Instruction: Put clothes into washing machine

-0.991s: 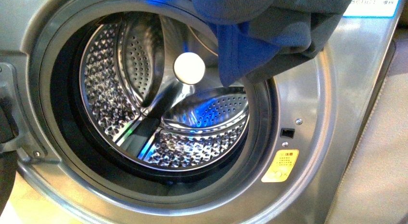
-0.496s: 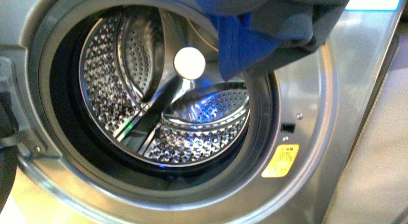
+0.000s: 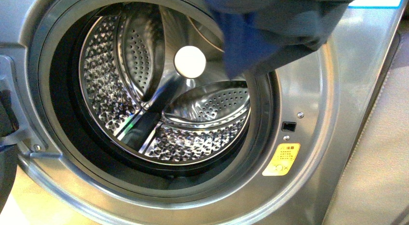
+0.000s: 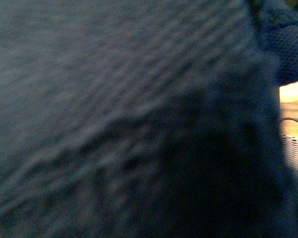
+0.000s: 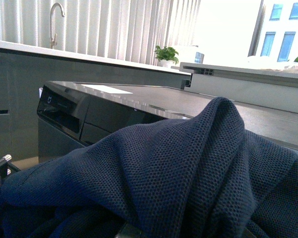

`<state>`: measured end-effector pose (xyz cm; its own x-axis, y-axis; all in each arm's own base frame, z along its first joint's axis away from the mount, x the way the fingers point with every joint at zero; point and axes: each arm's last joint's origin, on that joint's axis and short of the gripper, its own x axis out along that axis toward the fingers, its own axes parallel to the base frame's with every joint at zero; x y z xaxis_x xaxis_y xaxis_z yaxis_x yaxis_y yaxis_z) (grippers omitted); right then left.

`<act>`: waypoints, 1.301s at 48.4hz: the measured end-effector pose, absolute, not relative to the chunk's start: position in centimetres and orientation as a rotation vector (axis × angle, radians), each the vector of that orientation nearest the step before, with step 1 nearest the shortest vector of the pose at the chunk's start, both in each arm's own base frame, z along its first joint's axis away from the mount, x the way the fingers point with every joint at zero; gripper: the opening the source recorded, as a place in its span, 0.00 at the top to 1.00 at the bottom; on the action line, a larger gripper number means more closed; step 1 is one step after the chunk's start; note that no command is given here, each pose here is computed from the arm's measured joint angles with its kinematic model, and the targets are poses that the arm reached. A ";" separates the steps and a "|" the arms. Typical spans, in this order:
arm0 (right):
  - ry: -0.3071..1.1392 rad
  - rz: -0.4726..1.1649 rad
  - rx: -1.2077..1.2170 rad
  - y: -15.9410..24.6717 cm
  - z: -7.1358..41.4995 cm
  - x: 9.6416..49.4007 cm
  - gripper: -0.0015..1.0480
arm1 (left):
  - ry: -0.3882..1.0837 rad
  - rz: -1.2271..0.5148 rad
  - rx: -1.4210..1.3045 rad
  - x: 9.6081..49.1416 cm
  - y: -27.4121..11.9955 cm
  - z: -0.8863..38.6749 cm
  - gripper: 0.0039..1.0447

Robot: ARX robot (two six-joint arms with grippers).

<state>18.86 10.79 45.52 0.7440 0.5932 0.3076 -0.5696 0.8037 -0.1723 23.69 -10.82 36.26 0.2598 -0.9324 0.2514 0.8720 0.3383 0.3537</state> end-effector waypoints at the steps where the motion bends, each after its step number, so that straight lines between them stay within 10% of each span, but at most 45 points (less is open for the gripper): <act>1: -0.360 0.637 -0.069 10.8 45.5 18.9 0.94 | -0.457 -1.235 0.152 23.6 -11.0 36.3 0.06; 63: -0.364 0.612 -0.067 10.6 45.6 18.8 0.94 | -0.558 -0.929 -0.098 23.9 -19.8 37.8 0.06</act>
